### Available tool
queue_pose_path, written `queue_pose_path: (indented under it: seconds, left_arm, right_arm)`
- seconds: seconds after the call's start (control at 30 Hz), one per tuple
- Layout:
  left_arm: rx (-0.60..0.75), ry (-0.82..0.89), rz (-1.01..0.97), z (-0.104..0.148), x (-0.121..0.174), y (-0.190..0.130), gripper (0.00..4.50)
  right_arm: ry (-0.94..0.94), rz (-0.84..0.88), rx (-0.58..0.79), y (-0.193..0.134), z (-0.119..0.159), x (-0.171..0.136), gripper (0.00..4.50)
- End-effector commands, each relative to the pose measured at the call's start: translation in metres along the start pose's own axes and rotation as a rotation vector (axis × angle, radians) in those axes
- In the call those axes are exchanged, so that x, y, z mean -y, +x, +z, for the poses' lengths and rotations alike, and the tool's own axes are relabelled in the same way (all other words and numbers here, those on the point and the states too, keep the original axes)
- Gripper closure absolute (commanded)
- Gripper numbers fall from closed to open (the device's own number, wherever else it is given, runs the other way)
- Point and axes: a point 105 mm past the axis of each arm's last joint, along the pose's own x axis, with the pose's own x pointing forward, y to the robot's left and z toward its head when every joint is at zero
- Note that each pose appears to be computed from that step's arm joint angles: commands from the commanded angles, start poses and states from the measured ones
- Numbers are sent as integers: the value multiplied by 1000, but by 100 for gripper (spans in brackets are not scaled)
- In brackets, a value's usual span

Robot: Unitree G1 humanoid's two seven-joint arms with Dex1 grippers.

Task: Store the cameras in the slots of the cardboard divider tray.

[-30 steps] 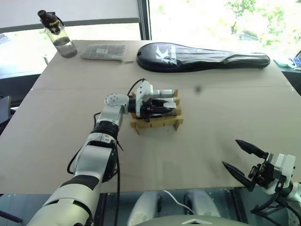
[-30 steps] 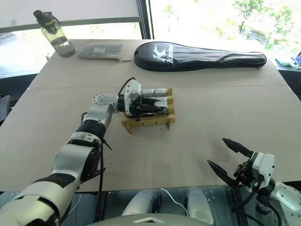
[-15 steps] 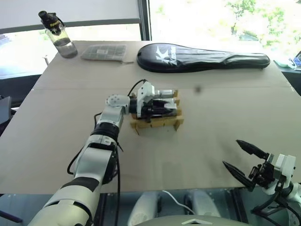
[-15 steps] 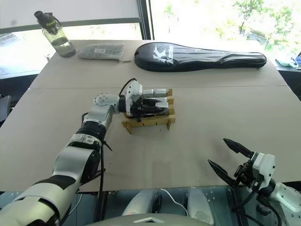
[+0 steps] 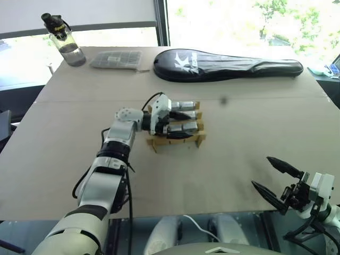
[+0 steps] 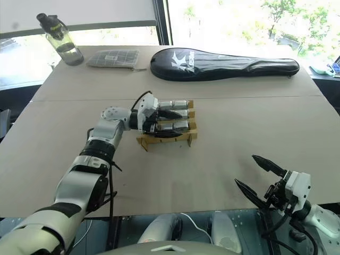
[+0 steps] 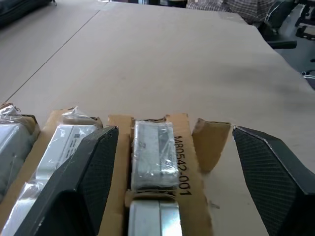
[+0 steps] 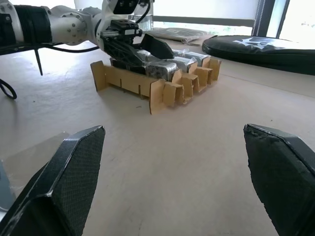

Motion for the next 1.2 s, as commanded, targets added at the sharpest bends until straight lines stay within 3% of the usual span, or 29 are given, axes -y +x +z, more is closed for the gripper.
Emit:
queue_pose_path:
  seconds: [0.03,0.3,0.5,0.63,0.73,0.97,1.2]
  left_arm:
    - [95,56,61,28,5,-22,68]
    - [157,-106,354,22,42,-81,68]
    - [149,-237,559,-8,83,-107,68]
    - [121,-306,718,-36,112,-111,68]
    - [-30,-387,835,-68,136,-107,68]
    - [-87,-433,929,-95,165,-110,68]
    - [-57,-364,929,-94,167,-111,68]
  right_arm:
    - [-24,-9,-11,-4,5,5,0]
    - [7,-35,-47,-1,-1,17,0]
    - [16,-18,-62,11,-3,24,0]
    - [31,1,-96,10,-12,24,0]
    - [49,-26,-146,2,-24,28,0]
    - [42,-116,-202,-19,-39,28,0]
    - [-43,-73,-205,-16,-42,26,0]
